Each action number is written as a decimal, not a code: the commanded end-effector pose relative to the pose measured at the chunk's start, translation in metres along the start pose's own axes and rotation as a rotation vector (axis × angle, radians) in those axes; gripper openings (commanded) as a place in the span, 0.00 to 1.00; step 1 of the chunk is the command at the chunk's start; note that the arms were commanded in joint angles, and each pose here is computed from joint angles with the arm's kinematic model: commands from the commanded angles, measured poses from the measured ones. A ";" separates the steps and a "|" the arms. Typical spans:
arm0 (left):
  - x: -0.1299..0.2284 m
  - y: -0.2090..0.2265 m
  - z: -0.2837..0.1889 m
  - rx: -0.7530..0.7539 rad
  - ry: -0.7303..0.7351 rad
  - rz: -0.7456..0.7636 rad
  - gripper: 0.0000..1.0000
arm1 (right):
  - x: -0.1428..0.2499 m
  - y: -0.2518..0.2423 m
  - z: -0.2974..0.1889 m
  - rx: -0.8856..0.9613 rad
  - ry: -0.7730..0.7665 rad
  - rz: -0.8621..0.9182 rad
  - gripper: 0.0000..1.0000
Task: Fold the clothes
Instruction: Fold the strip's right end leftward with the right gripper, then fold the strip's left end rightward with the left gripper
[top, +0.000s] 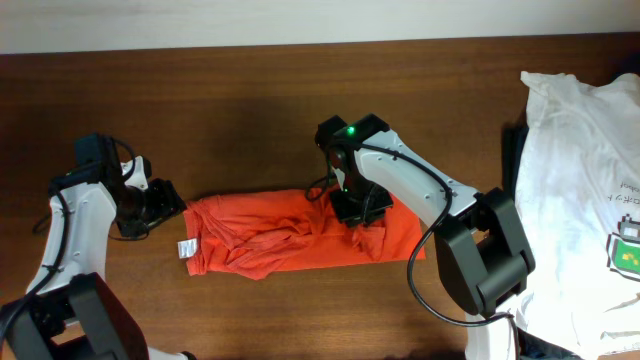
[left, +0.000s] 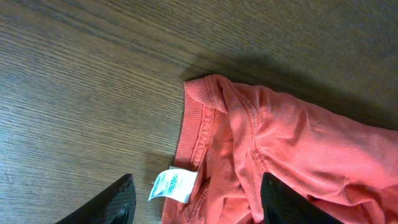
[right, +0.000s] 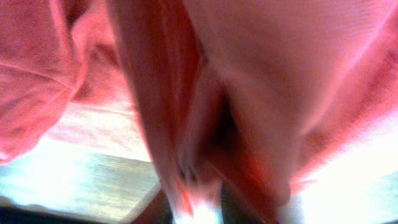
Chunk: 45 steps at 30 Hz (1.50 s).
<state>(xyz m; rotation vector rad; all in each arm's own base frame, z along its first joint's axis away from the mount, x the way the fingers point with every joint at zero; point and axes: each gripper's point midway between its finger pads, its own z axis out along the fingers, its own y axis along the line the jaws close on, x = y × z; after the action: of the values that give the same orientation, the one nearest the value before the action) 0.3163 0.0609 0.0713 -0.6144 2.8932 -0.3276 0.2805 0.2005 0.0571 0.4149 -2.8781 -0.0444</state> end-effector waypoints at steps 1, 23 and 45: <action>-0.006 -0.003 -0.008 0.014 -0.031 0.006 0.64 | 0.002 0.013 -0.002 -0.051 0.007 -0.004 0.38; -0.007 -0.003 -0.008 0.014 -0.033 0.006 0.64 | 0.021 0.028 0.037 -0.135 0.067 -0.121 0.36; 0.020 -0.040 0.031 0.089 0.064 0.368 0.83 | 0.025 -0.073 -0.099 -0.030 -0.239 0.146 0.45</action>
<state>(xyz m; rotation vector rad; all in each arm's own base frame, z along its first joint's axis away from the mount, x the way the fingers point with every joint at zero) 0.3285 0.0294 0.0691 -0.2558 2.8986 -0.3739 0.2962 0.1369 0.1524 0.2812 -3.1209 -0.1545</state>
